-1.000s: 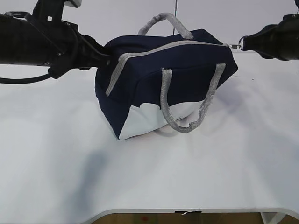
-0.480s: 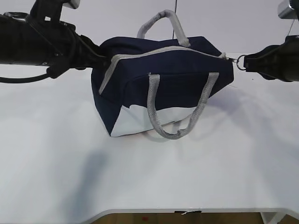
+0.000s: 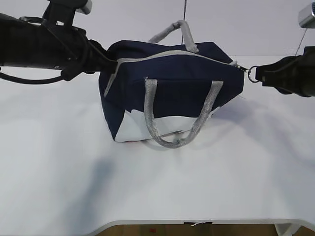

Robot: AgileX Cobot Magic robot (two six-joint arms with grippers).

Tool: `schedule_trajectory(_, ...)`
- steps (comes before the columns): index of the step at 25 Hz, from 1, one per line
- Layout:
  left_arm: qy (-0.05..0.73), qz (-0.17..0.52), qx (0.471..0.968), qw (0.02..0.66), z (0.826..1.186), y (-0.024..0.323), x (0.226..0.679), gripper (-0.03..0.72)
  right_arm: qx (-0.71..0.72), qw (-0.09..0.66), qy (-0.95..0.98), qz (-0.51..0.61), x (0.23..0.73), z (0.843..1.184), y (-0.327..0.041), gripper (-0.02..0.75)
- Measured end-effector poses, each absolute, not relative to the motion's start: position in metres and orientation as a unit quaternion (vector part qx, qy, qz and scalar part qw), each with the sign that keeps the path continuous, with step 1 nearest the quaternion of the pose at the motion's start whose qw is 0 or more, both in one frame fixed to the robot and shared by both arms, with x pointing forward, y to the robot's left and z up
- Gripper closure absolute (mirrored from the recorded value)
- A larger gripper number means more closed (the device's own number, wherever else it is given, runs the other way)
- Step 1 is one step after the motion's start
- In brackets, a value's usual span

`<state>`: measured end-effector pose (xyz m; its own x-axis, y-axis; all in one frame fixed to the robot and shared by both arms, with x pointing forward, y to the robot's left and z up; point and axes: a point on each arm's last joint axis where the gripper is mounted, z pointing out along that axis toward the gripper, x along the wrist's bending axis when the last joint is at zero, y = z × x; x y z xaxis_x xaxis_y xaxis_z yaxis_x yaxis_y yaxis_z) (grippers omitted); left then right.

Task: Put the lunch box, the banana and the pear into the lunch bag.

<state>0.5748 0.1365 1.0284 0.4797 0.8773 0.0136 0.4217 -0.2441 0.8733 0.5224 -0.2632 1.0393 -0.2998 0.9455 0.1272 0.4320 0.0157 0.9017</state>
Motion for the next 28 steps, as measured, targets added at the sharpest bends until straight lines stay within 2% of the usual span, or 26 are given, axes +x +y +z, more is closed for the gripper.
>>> schedule_trajectory(7,0.428,0.264,0.746,0.436,1.030,0.133,0.581,0.693,0.520,0.270,0.663,0.465,0.519,1.037,-0.260,0.731)
schedule_trajectory(11,0.390,0.257,0.760,0.451,1.043,0.132,0.573,0.668,0.521,0.270,0.663,0.465,0.519,1.037,-0.260,0.731)
schedule_trajectory(15,0.336,0.261,0.767,0.480,1.073,0.132,0.555,0.552,0.522,0.271,0.663,0.463,0.519,1.036,-0.261,0.731)
schedule_trajectory(19,0.292,0.269,0.762,0.512,1.107,0.136,0.534,0.375,0.523,0.270,0.664,0.462,0.520,1.035,-0.261,0.731)
schedule_trajectory(21,0.277,0.266,0.765,0.518,1.113,0.136,0.528,0.312,0.525,0.267,0.664,0.461,0.521,1.033,-0.261,0.731)
schedule_trajectory(23,0.258,0.249,0.776,0.520,1.113,0.133,0.524,0.279,0.525,0.263,0.665,0.462,0.521,1.032,-0.260,0.731)
schedule_trajectory(28,0.201,0.203,0.807,0.516,1.107,0.119,0.511,0.262,0.525,0.261,0.663,0.465,0.521,1.033,-0.260,0.731)
